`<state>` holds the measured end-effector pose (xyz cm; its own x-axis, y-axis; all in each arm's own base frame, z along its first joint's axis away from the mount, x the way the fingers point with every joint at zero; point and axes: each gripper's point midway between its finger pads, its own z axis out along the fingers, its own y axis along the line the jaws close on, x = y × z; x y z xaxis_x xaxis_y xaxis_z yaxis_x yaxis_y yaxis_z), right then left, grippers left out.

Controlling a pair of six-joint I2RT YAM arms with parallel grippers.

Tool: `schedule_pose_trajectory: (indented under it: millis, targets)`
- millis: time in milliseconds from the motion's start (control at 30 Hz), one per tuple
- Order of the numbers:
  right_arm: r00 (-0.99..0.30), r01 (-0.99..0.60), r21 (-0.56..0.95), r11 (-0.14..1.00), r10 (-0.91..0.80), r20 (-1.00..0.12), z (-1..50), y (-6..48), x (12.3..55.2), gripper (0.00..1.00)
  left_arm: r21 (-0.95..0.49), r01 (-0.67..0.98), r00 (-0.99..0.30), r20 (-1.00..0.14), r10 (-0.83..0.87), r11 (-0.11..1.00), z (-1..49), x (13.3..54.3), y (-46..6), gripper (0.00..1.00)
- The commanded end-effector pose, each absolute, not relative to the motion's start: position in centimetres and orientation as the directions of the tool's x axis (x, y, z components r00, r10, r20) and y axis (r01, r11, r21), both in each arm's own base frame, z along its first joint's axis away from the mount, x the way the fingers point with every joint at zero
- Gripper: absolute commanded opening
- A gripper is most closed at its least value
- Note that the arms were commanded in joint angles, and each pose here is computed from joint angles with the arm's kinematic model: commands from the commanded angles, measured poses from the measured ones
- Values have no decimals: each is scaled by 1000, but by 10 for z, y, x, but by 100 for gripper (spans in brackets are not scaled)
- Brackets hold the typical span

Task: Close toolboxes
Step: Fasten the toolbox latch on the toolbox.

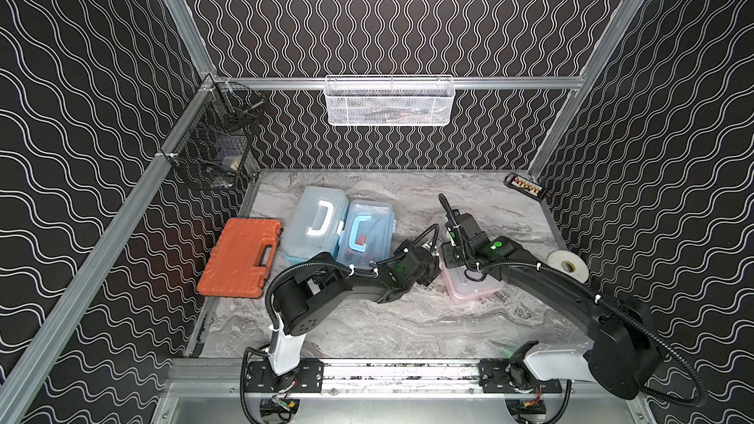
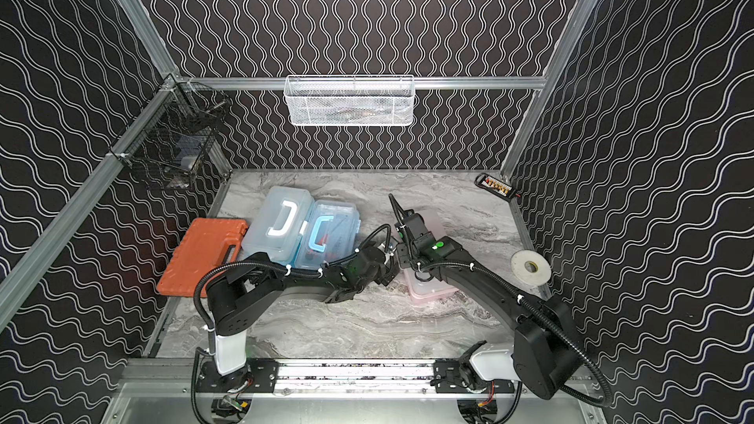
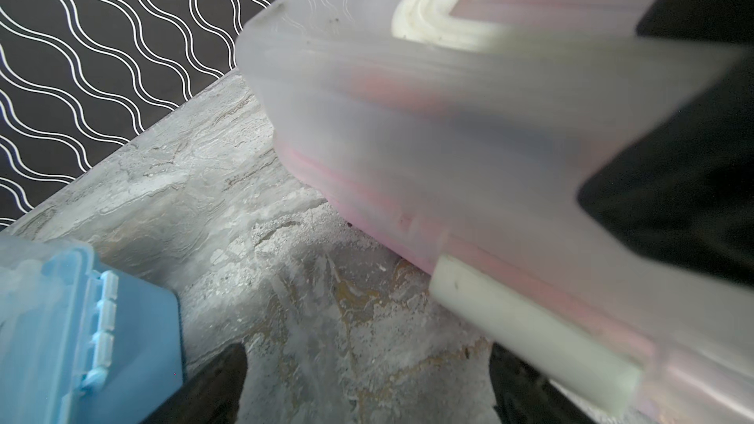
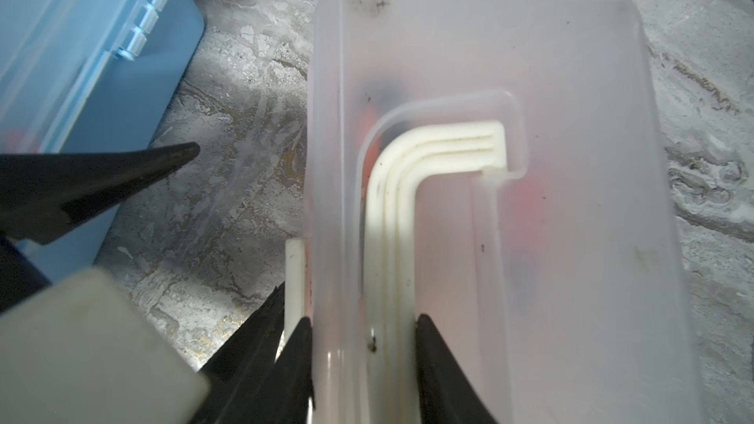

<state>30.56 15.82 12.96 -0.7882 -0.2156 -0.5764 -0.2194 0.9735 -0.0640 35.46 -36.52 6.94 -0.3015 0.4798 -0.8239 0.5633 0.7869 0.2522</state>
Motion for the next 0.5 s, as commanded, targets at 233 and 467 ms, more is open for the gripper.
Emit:
schedule_pose_trajectory:
  millis: [233,467]
  targets:
    - [-866,-279,112,954,-199,-458,103,183,275,41,206,620,-215,-884,416,757,106,353,-396,97]
    - [-872,-268,123,955,-186,-454,100,184,274,41,212,600,-205,-892,404,771,126,352,-388,97]
